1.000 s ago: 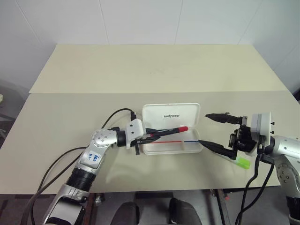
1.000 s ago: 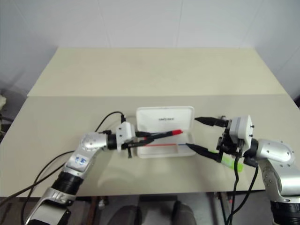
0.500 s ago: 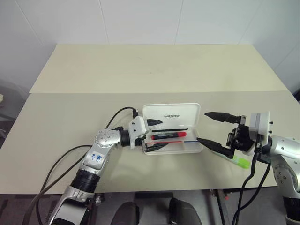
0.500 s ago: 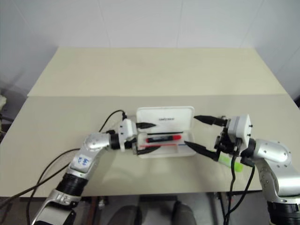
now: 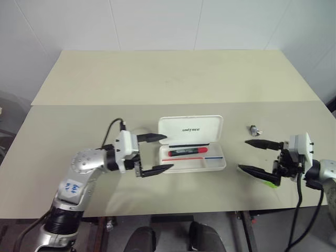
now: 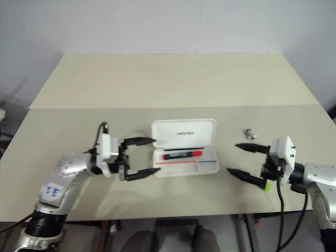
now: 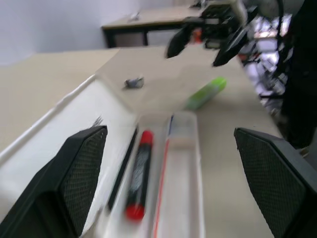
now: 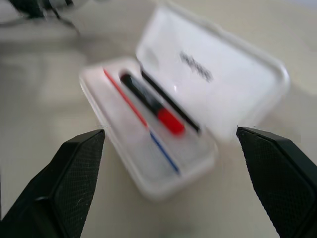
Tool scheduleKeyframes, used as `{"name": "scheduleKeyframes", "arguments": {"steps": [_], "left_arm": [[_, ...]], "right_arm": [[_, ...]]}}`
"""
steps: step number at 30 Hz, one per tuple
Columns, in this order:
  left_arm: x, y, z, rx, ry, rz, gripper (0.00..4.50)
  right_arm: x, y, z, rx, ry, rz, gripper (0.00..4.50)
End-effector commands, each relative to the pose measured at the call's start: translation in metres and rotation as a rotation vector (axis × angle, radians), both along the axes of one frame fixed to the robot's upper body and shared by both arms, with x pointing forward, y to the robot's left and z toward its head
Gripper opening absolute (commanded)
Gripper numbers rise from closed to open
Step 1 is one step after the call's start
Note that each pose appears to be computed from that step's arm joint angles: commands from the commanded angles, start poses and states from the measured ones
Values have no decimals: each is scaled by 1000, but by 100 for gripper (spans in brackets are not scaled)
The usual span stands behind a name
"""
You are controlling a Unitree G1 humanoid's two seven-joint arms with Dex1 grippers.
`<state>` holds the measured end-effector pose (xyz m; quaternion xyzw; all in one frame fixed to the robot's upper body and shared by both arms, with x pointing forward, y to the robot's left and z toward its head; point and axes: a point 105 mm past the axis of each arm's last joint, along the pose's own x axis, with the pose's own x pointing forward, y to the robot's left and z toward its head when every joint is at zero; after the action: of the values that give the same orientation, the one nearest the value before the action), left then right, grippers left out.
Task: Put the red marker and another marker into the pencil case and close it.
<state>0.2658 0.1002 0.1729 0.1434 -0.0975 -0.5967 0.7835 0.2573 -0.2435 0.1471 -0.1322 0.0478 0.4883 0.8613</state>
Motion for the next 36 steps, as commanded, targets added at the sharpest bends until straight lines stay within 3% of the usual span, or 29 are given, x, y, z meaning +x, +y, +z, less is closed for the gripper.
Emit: {"name": "scheduleKeyframes", "arguments": {"steps": [1,11,22,25,32,33,36], "left_arm": [[-8,0,9,-18,-32,-18,439],[-10,17,9,36,-24,-21,439],[-12,40,14,90,-10,-34,439],[-12,44,15,88,0,-44,443],[-11,51,13,111,12,-56,443],[-10,52,13,111,12,-53,443],[-8,53,13,112,13,-48,443]], "right_arm": [[-5,-20,6,-29,-4,-40,450],[-24,-59,-35,-149,164,-37,450],[-16,-64,-68,-138,194,-61,450],[-13,-55,-73,-105,193,-47,392],[-9,-42,-76,-78,160,-30,132],[-8,-41,-75,-80,147,-33,110],[-4,-40,-71,-90,108,-39,111]]}}
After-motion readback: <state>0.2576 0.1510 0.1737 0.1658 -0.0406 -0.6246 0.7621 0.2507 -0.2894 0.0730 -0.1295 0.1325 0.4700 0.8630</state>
